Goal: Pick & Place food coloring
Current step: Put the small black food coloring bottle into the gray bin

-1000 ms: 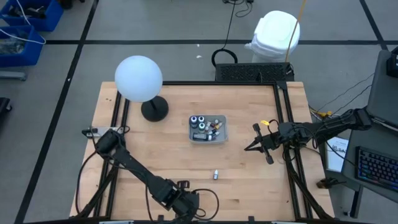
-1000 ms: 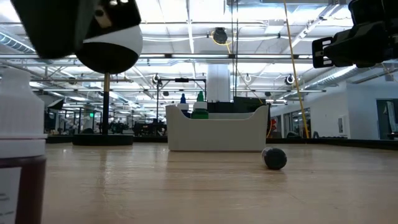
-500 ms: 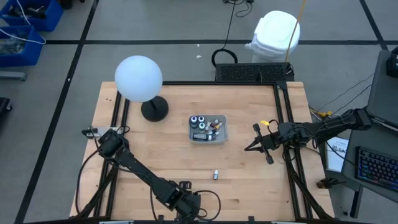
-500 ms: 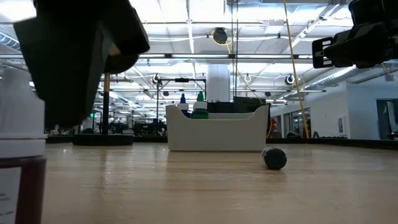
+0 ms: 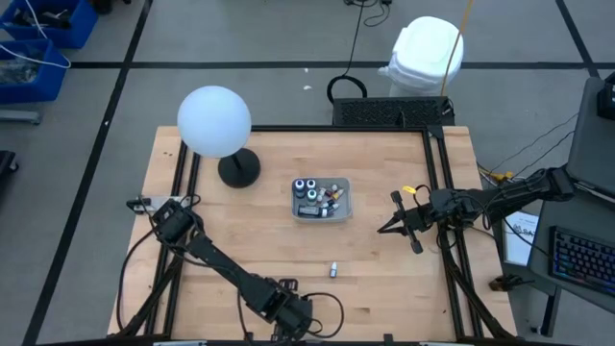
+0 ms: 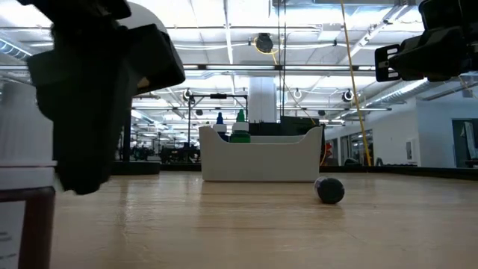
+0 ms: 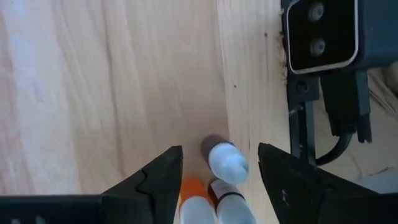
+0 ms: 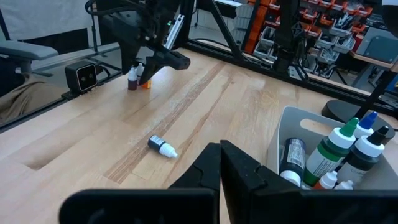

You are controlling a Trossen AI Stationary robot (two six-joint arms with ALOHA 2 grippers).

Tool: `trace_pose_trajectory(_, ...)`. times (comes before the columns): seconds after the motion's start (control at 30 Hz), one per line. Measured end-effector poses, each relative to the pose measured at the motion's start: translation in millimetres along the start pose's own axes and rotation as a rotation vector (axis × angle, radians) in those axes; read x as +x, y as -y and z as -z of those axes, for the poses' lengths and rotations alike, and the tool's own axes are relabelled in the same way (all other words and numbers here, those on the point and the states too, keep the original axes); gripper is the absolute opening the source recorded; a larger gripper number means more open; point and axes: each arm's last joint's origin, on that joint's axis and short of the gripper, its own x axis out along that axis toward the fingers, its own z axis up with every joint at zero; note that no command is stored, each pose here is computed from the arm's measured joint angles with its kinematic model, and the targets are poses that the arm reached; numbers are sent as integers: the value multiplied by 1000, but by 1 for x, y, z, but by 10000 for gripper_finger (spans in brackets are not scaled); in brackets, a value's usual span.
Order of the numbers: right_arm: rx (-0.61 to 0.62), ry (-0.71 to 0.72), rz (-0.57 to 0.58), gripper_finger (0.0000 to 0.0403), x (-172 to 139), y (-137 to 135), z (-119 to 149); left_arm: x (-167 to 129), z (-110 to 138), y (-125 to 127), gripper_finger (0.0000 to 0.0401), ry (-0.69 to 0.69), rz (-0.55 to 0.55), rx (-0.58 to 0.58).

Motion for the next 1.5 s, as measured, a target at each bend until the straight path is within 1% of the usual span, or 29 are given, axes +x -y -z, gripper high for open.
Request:
trace_pose_trajectory(0.1, 0, 0, 0, 0, 0, 0, 0, 0, -1, -1, 195, -2, -1, -1)
trace_pose_trajectory(0.37, -3, 0, 0, 0, 0, 0, 0, 0, -3, -5, 129, -5, 2, -3)
trace_pose_trajectory(0.6, -3, 0, 0, 0, 0, 0, 0, -1, -2, -6, 85, -14, -2, -6)
trace_pose_trajectory(0.7, -4, 0, 0, 0, 0, 0, 0, -1, -2, -6, 65, -25, 17, 9)
trace_pose_trajectory(0.8, -4, 0, 0, 0, 0, 0, 0, -2, -2, -6, 64, -25, 19, 46)
trace_pose_trajectory(0.9, -4, 0, 0, 0, 0, 0, 0, -3, -6, -11, 64, -20, 25, 55)
trace_pose_trajectory(1.03, -5, 0, 0, 0, 0, 0, 0, -13, -20, -22, 64, -3, 37, 102)
trace_pose_trajectory(1.2, -8, 2, 1, 0, 0, 0, 0, -51, -54, -42, 64, 35, 7, 208)
trace_pose_trajectory(1.3, -12, 1, 3, 0, 0, 0, 0, -86, -74, -64, 64, 42, -101, 285)
trace_pose_trajectory(1.4, -27, -5, 31, 0, 0, 1, 0, -122, -93, -96, 64, 77, -248, 329)
trace_pose_trajectory(1.5, -27, -17, 74, 0, 0, 2, 0, -146, -111, -145, 64, 133, -332, 282)
